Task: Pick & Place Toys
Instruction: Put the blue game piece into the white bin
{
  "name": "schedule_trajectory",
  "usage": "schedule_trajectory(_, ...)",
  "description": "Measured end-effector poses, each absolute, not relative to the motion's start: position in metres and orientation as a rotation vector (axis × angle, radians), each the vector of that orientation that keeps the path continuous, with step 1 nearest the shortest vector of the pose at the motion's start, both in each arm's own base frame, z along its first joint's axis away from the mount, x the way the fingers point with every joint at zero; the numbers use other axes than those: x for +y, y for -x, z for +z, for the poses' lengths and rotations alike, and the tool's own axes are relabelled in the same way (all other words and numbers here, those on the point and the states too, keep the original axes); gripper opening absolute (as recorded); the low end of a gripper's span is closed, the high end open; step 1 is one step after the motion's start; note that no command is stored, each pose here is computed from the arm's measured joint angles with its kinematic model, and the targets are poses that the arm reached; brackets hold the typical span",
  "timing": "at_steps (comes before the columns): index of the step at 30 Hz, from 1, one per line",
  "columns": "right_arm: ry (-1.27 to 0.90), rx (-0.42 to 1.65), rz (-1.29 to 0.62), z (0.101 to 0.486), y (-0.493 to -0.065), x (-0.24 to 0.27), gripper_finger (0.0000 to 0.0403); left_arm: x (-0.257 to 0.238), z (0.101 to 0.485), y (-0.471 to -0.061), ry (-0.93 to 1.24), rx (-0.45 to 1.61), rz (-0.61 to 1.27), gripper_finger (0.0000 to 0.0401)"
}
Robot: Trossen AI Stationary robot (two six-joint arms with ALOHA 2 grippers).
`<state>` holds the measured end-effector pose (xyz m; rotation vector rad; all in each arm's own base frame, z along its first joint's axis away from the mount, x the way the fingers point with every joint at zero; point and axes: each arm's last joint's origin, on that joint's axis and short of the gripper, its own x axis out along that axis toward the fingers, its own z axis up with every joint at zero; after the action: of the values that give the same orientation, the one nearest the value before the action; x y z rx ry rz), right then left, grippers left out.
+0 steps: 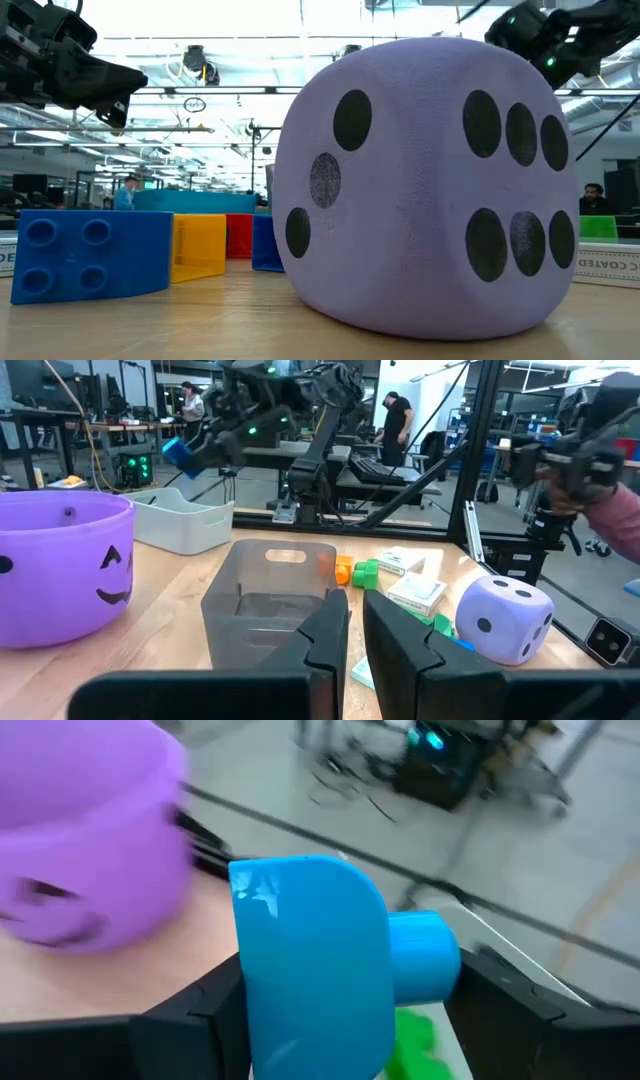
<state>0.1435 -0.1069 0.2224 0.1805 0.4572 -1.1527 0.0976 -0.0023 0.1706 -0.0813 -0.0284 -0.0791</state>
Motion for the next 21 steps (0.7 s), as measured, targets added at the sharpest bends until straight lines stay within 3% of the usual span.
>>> schedule_trajectory(11,-0.315,0.617,-1.174,0.18,-0.126,-0.127,0.0246,-0.002,0.171,-0.098,0.081,-0.028,-0.079,0.0042)
schedule_trajectory(21,-0.312,0.658,-1.169,0.17,-0.122,-0.124,0.0247,-0.002,0.171,-0.098,0.081,-0.029,-0.079,0.0042)
